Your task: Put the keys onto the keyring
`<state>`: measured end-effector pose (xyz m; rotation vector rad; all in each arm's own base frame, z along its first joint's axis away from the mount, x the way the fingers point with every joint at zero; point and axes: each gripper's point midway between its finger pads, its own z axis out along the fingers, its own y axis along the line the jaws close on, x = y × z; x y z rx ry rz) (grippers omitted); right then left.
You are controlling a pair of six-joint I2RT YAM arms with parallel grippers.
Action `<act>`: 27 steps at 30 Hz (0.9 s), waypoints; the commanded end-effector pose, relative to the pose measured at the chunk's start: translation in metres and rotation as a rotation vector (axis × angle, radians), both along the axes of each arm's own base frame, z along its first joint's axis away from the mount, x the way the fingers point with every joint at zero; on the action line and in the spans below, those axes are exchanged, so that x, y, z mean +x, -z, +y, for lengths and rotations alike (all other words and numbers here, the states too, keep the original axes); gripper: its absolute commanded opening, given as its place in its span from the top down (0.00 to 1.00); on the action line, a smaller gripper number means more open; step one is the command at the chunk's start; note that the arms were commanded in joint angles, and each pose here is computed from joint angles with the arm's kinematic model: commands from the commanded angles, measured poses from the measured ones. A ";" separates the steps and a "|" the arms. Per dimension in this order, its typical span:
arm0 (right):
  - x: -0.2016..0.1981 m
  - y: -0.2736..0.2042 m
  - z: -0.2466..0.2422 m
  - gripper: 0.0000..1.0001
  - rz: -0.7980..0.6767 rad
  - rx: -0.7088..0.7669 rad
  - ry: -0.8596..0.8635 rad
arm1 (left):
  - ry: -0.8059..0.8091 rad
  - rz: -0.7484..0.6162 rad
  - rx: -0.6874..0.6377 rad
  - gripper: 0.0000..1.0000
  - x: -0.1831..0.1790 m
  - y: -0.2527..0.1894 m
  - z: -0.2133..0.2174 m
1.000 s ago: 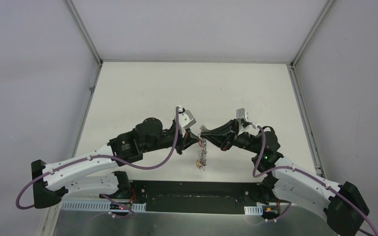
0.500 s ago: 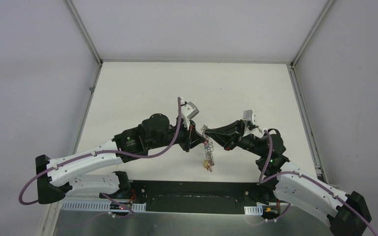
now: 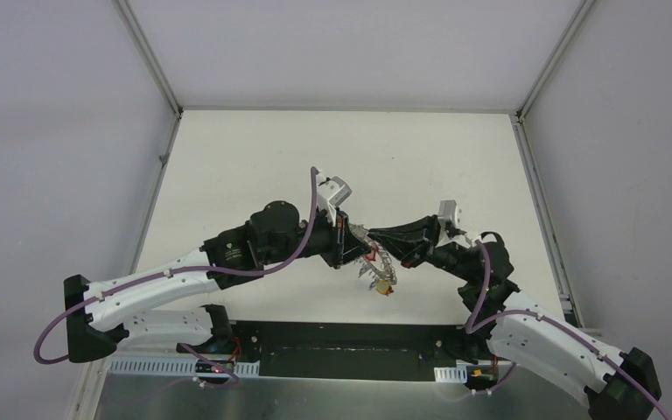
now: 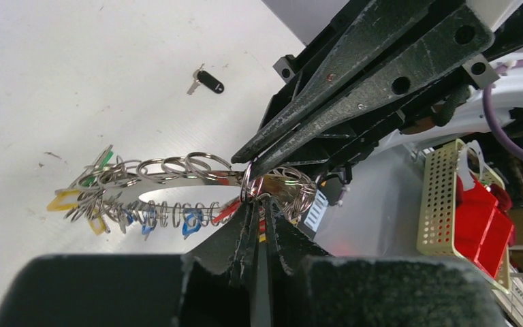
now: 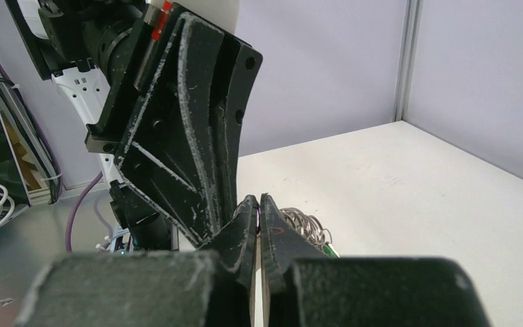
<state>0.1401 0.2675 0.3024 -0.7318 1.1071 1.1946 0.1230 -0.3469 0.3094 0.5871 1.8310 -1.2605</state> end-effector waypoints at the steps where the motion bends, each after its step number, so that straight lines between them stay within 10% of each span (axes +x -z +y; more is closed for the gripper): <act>1: -0.002 -0.013 -0.002 1.00 -0.053 0.013 0.016 | 0.113 -0.039 -0.234 0.84 -0.021 -0.064 -0.016; 13: -0.008 -0.018 -0.005 1.00 -0.055 0.014 0.000 | 0.021 -0.236 -0.194 0.40 -0.013 -0.074 0.026; 27: -0.007 -0.025 -0.004 1.00 -0.069 0.029 0.000 | 0.140 -0.612 0.001 0.43 -0.019 -0.053 0.045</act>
